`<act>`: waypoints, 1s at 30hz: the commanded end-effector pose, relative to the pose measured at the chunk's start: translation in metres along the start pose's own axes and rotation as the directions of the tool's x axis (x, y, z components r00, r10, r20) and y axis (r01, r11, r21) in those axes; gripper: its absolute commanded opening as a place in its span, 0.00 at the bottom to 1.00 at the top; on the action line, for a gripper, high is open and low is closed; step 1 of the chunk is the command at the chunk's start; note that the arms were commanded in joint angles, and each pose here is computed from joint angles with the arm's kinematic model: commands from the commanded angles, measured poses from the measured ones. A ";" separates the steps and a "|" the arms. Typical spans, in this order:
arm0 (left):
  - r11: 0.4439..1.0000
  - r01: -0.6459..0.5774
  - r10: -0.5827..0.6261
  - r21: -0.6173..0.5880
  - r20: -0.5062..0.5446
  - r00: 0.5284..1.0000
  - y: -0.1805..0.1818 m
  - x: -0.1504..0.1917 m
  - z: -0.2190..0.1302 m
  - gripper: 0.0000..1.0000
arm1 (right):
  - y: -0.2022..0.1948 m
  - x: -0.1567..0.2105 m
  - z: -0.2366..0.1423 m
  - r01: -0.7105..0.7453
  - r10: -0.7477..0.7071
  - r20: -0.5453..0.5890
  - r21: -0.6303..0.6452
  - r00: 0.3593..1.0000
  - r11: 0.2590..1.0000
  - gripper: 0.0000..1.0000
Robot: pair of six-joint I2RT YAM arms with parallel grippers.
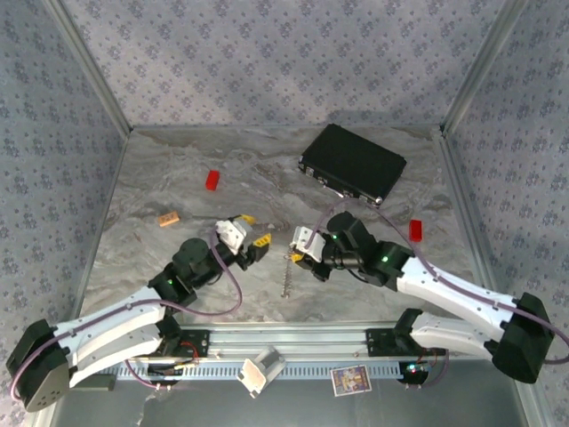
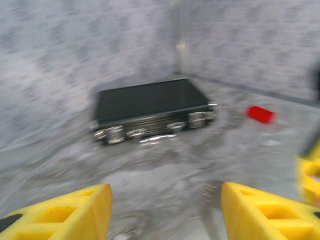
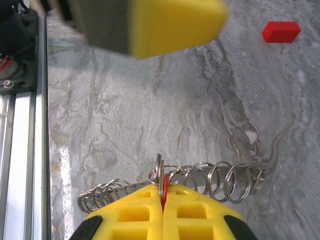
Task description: Put the keys on the keyring
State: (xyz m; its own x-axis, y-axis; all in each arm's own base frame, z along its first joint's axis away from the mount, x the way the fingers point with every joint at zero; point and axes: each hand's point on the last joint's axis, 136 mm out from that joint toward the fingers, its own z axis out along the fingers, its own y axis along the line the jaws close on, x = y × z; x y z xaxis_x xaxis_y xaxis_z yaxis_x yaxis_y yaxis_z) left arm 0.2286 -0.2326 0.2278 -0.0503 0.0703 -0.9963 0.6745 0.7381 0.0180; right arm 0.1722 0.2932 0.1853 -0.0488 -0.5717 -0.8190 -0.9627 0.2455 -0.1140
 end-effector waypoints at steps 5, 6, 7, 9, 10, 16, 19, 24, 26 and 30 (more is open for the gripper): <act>0.732 0.336 -0.347 -0.592 0.101 0.933 0.127 0.019 -0.058 0.59 | -0.008 -0.082 0.038 0.079 -0.071 0.192 -0.031 0.979 0.996 0.00; 0.715 0.359 -0.361 -0.600 0.123 0.924 0.130 0.018 -0.064 0.59 | -0.010 -0.087 0.046 0.064 -0.056 0.204 -0.035 0.977 0.997 0.00; 0.695 0.365 -0.359 -0.620 0.140 0.923 0.135 0.016 -0.070 0.59 | -0.011 -0.090 0.053 0.046 -0.037 0.211 -0.039 0.977 0.998 0.00; 0.688 0.359 -0.357 -0.630 0.137 0.924 0.138 0.016 -0.075 0.59 | -0.016 -0.084 0.070 0.012 -0.006 0.199 -0.030 0.980 0.999 0.00; 0.689 0.353 -0.356 -0.633 0.128 0.926 0.138 0.016 -0.076 0.59 | -0.018 -0.077 0.076 -0.003 0.006 0.182 -0.020 0.983 1.000 0.00; 0.714 0.324 -0.361 -0.621 0.070 0.930 0.134 0.025 -0.067 0.60 | -0.035 0.003 0.097 0.048 -0.036 -0.125 0.096 0.991 0.994 0.00; 0.724 0.320 -0.368 -0.611 0.050 0.929 0.132 0.029 -0.061 0.61 | -0.041 0.037 0.086 0.135 -0.095 -0.287 0.122 0.953 0.983 0.00; 0.728 0.322 -0.382 -0.606 0.032 0.923 0.130 0.036 -0.056 0.61 | -0.046 0.089 0.065 0.216 -0.126 -0.496 0.129 0.859 0.968 0.00; 0.729 0.322 -0.385 -0.604 0.028 0.923 0.130 0.037 -0.055 0.61 | -0.044 0.111 0.059 0.241 -0.144 -0.570 0.098 0.809 0.966 0.00; 0.732 0.313 -0.381 -0.605 0.017 0.924 0.130 0.039 -0.055 0.61 | -0.044 0.144 0.046 0.278 -0.160 -0.690 0.063 0.706 0.958 0.00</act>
State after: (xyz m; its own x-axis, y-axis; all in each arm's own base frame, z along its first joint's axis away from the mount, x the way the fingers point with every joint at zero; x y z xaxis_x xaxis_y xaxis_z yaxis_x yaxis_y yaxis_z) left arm 0.2719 -0.0955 0.1854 -0.3069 -0.2058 -0.9292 0.0249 0.9743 -0.2240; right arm 0.2251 0.2715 0.0641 -0.0687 -0.9327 -0.3541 -0.9169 0.1989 -0.3460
